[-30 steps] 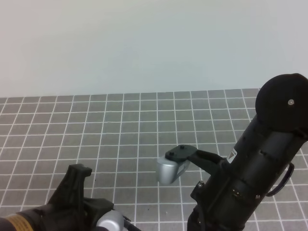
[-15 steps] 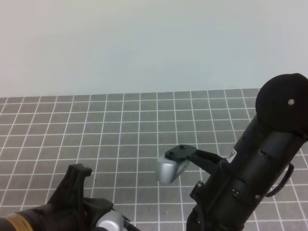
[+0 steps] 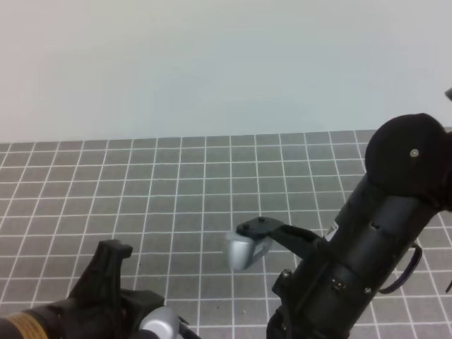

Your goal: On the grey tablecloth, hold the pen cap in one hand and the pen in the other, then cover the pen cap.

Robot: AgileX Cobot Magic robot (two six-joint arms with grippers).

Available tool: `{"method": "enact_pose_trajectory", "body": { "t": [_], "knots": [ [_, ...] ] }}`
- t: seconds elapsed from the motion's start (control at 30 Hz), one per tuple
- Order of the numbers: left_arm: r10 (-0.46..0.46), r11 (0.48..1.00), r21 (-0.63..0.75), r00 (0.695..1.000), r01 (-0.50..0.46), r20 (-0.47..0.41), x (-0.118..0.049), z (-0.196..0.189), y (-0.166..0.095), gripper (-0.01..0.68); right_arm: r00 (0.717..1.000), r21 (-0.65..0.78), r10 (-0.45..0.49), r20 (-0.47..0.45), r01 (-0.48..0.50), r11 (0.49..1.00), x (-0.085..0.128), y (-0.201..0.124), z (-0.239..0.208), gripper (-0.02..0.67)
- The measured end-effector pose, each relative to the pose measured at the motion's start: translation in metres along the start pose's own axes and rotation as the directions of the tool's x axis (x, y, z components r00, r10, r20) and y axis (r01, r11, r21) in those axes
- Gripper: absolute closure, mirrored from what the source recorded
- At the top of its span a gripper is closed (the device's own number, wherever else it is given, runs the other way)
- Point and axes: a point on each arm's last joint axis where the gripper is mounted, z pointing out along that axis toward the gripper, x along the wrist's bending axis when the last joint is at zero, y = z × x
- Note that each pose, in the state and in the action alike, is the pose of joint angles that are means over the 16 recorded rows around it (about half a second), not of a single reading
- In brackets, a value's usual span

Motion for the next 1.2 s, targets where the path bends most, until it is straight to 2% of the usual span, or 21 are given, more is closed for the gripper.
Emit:
{"method": "enact_pose_trajectory", "body": {
  "t": [0.83,1.0,1.2],
  "knots": [
    [-0.022,1.000,-0.012,1.000,0.022,0.008,-0.001,-0.002,0.001,0.595,1.000,0.017,0.002,0.005,-0.002,1.000,-0.004,-0.001,0.004,0.585],
    [-0.058,0.998,-0.001,0.998,0.058,0.005,-0.001,-0.004,-0.001,0.551,0.999,0.041,0.009,0.039,-0.010,0.999,-0.007,-0.003,0.004,0.585],
    [-0.133,0.991,0.015,0.991,0.134,-0.014,-0.001,-0.007,-0.003,0.450,0.994,0.032,0.029,0.109,-0.033,0.999,-0.015,-0.002,0.002,0.586]
  ]
}}
